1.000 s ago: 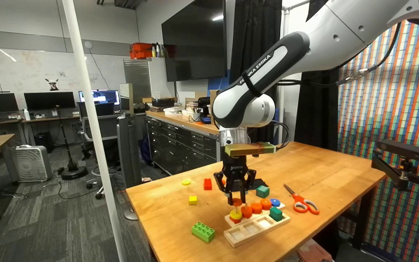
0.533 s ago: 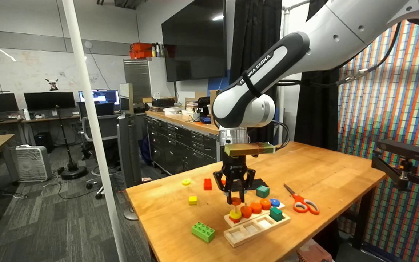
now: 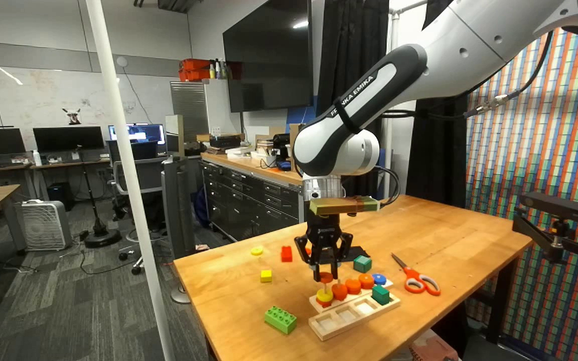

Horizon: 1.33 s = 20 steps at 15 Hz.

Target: Move the round orange block near the black object to the top of round yellow block on the wooden board

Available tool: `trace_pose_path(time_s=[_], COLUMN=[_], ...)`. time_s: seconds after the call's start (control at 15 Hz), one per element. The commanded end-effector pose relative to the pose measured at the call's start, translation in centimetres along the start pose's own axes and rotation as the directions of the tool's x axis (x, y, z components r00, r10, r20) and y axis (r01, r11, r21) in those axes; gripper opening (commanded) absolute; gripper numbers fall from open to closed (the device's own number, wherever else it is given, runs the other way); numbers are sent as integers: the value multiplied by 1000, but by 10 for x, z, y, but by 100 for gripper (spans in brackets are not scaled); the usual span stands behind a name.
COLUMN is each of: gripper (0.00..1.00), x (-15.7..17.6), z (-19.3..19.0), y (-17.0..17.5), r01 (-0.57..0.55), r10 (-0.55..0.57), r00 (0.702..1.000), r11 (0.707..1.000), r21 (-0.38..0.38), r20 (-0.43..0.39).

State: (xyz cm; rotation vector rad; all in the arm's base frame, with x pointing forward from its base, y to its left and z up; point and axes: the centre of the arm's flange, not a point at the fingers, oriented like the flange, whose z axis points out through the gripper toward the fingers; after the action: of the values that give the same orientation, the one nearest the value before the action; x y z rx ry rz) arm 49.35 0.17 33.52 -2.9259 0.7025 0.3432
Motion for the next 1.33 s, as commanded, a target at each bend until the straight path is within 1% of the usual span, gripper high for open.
trace_pose_path(time_s=[0.0,0.6,0.8,1.13,1.2,1.27], gripper=[17,17,17,17,33,67], x=[1,4,4,6,6,7], z=[3,10,16,38,42,44], y=[-2,-8,-14,-21,-21,-21], r01=[-7,5,17,20,16,5], r10=[7,-5,-17,-16,-11,0], r00=[1000,999,997,993,992,992], r11=[1000,1000,1000,999,999,999], r21=[7,4,-6,-35,-38,-41], r20=[26,54,78,117,125,129])
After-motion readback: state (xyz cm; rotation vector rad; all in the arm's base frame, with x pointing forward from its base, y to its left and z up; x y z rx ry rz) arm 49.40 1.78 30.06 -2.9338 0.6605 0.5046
